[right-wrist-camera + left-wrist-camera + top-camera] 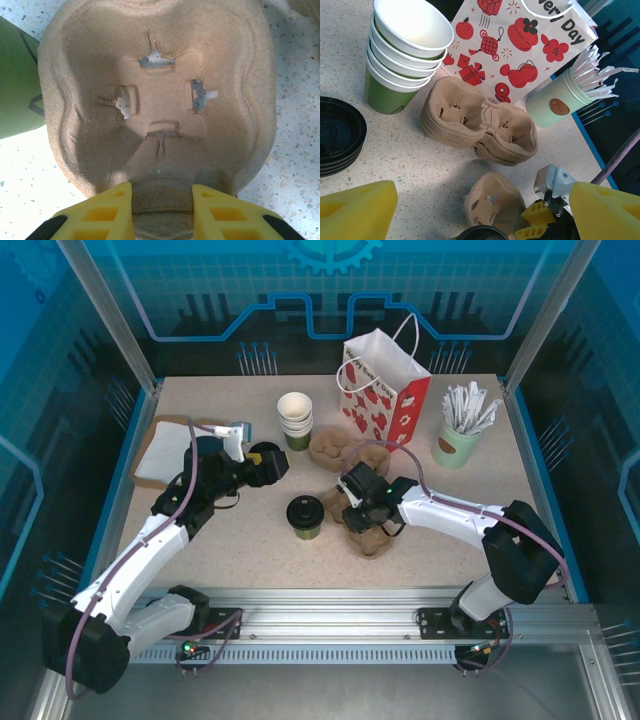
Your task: Pack the takeout coffee
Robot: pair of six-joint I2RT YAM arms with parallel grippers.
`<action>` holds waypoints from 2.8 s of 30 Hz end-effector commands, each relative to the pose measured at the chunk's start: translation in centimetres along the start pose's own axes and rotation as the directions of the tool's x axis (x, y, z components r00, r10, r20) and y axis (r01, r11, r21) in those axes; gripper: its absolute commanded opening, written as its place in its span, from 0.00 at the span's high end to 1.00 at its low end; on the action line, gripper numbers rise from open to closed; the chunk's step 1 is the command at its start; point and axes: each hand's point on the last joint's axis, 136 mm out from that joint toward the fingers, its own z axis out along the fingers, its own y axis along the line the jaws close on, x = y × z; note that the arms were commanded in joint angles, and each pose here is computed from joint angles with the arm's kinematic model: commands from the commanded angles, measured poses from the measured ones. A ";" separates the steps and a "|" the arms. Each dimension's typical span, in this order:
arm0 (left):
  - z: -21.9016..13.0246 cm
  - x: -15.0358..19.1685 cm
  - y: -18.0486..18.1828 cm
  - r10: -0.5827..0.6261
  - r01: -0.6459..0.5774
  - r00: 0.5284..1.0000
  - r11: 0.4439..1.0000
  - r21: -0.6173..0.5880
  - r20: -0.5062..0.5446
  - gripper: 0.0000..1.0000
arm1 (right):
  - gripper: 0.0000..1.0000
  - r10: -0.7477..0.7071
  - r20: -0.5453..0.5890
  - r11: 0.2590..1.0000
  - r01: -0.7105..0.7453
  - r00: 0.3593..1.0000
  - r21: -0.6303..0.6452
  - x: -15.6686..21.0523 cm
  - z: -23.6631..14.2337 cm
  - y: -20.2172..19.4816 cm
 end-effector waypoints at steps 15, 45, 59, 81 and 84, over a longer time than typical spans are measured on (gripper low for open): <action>-0.1 0.7 0.5 -0.002 0.001 1.000 1.000 -0.009 -0.018 0.09 | 0.43 -0.022 0.009 1.000 0.022 1.000 0.009 -0.6 -0.6 0.2; 1.4 -1.4 -2.1 -0.069 0.070 0.998 0.991 0.111 -0.015 0.04 | 0.18 -0.082 0.430 0.995 0.053 0.899 0.080 -8.7 -15.4 -4.1; 1.5 -1.5 -2.0 0.023 -0.022 1.000 0.998 0.059 -0.015 0.10 | 0.20 -0.141 0.504 0.989 0.101 0.852 0.106 -14.9 -19.6 -6.1; 2.1 -2.2 -2.4 0.068 -0.066 0.997 0.997 0.037 -0.032 0.10 | 0.38 -0.167 0.501 0.968 0.044 0.849 0.248 -22.3 -20.6 -13.4; 2.1 -2.3 -2.4 0.071 -0.069 0.997 0.997 0.037 -0.034 0.10 | 0.40 -0.180 0.473 0.961 0.051 0.863 0.272 -23.1 -19.9 -14.6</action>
